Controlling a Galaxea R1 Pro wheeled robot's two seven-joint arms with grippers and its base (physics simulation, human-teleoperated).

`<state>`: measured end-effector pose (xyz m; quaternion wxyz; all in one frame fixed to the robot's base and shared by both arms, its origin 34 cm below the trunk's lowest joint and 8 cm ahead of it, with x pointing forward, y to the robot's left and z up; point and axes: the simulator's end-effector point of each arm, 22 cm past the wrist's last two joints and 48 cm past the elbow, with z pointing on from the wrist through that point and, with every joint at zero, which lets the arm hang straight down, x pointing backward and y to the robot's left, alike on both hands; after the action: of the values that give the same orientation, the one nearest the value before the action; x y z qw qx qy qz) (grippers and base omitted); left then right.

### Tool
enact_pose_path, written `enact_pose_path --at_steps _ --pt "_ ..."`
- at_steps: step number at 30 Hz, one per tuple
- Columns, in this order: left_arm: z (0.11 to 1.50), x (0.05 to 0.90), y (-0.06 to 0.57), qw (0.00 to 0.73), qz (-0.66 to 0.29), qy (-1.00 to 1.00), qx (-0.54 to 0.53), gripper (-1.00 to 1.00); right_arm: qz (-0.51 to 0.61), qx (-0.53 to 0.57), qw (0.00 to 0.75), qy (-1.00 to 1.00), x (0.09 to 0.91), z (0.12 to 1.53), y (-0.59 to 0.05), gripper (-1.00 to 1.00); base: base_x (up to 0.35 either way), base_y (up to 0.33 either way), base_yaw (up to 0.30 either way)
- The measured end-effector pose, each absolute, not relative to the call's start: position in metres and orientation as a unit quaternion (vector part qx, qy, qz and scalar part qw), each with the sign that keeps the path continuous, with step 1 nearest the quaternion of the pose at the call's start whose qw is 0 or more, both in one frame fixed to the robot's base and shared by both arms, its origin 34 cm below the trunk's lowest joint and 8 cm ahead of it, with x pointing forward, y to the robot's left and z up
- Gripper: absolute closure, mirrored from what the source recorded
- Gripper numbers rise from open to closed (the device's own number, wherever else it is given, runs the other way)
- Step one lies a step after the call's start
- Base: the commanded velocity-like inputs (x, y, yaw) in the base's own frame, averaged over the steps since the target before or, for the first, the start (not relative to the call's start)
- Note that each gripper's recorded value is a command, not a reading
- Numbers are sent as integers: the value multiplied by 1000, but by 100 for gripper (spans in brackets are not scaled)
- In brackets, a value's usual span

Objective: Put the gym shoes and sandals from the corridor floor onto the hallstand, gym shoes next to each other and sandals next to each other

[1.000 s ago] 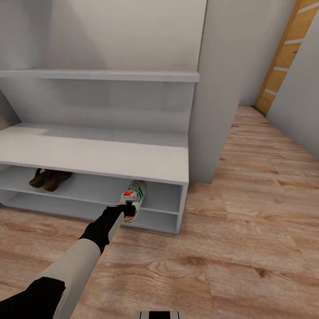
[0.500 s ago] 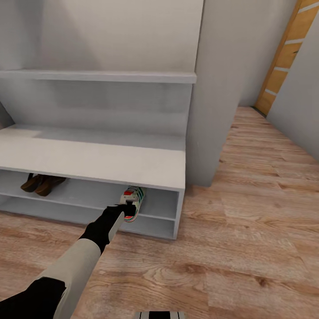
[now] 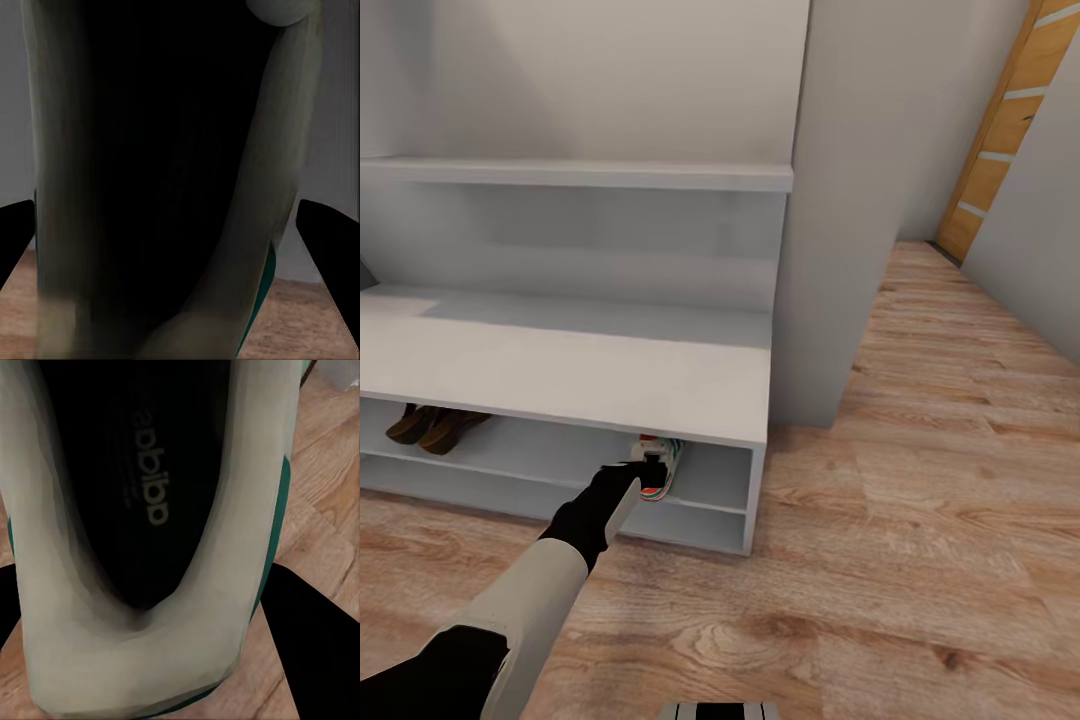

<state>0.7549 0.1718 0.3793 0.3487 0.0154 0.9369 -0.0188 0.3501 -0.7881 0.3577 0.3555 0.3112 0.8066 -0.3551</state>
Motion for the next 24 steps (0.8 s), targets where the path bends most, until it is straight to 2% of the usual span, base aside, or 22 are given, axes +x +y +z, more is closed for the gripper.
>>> enact_pose_path --at_steps 24 --pt "380 756 173 350 -19 936 15 100 -355 312 355 807 350 358 -788 100 42 -12 0"
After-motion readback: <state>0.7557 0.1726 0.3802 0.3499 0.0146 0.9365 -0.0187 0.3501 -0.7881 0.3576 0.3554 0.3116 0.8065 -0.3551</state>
